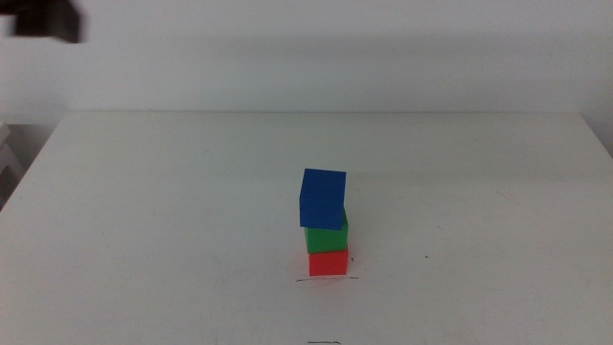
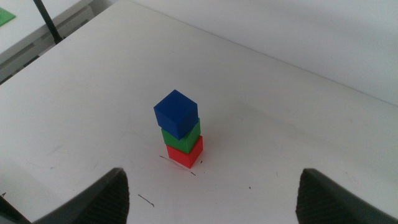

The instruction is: Stack red cubes first, then green, then blue cubes in a specific spot.

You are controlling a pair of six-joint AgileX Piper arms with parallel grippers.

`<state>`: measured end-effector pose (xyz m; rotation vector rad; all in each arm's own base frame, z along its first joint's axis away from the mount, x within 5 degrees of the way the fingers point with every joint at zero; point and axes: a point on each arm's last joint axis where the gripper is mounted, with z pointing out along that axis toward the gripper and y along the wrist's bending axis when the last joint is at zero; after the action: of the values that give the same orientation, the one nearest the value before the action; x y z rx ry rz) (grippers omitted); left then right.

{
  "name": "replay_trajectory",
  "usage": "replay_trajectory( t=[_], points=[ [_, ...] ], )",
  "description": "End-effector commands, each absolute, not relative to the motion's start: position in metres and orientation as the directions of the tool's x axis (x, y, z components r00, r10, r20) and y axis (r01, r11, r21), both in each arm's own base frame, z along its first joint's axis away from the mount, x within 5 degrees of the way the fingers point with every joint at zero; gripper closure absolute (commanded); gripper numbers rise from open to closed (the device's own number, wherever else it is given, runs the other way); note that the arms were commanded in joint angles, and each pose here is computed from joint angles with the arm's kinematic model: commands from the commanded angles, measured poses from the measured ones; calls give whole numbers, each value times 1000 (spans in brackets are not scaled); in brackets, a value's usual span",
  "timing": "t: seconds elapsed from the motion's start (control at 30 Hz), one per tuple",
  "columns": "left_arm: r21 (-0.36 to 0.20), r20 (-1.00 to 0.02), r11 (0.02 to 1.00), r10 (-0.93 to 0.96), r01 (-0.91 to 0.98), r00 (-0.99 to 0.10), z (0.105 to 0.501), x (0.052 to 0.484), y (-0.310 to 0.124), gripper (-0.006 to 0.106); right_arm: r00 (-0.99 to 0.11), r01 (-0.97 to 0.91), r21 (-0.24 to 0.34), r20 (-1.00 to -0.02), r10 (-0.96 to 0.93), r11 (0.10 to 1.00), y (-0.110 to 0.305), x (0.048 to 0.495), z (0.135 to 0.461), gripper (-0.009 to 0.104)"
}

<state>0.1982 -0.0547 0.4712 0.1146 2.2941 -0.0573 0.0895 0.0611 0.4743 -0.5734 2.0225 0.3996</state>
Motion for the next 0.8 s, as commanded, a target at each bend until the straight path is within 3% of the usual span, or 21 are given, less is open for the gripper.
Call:
replay_trajectory(
  t=[0.0,0.5,0.77],
  points=[
    [-15,-839,997,26,72,-544,483,182,-39,7,-355,-544,26,-913,-202,839,60,90,485,8],
    [40,-938,993,-1,-111,-346,470,131,5,7,-355,-544,26,-913,-202,839,60,90,485,8],
    [5,-948,995,-26,-96,-318,473,120,4,7,-355,-544,26,-913,-202,839,60,90,485,8]
  ],
)
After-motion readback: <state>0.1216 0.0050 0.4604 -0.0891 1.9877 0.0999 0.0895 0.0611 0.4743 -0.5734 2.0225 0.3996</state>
